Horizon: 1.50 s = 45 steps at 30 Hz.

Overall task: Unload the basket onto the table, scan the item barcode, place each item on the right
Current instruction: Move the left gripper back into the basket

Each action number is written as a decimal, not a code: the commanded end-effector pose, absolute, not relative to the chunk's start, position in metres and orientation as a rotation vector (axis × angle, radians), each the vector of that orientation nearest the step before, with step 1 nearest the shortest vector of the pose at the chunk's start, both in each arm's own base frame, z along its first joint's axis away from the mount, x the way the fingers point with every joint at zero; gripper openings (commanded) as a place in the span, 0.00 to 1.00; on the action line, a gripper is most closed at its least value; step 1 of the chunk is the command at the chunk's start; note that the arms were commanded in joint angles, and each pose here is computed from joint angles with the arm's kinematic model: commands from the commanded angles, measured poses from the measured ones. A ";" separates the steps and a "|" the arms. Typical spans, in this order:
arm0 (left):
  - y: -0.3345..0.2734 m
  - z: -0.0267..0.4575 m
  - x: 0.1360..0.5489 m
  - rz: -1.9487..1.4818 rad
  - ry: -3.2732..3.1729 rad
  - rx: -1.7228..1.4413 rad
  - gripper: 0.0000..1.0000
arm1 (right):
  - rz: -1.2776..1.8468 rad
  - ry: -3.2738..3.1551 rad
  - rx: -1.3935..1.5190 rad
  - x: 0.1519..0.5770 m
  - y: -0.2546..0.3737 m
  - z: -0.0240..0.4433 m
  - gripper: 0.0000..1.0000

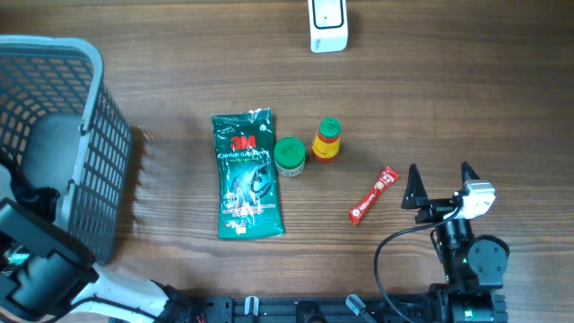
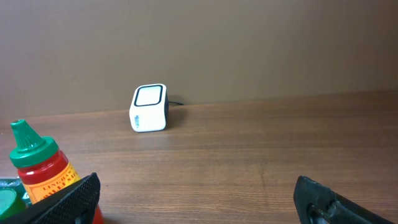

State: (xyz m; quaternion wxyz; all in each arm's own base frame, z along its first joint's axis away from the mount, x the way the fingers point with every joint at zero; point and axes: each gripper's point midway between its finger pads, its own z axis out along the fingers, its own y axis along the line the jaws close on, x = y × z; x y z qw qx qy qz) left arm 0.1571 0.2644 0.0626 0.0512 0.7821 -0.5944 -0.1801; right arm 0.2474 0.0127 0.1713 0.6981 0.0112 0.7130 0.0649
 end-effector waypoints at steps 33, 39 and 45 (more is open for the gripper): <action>0.181 0.384 0.235 0.623 -2.421 2.809 0.04 | 0.132 1.589 0.021 0.248 0.012 0.171 1.00; 0.093 0.408 0.240 0.807 -2.856 2.372 0.04 | 0.132 1.589 0.022 0.248 0.012 0.171 0.99; 0.070 0.399 0.252 0.456 -3.106 2.184 0.04 | 0.132 1.589 0.021 0.248 0.012 0.171 1.00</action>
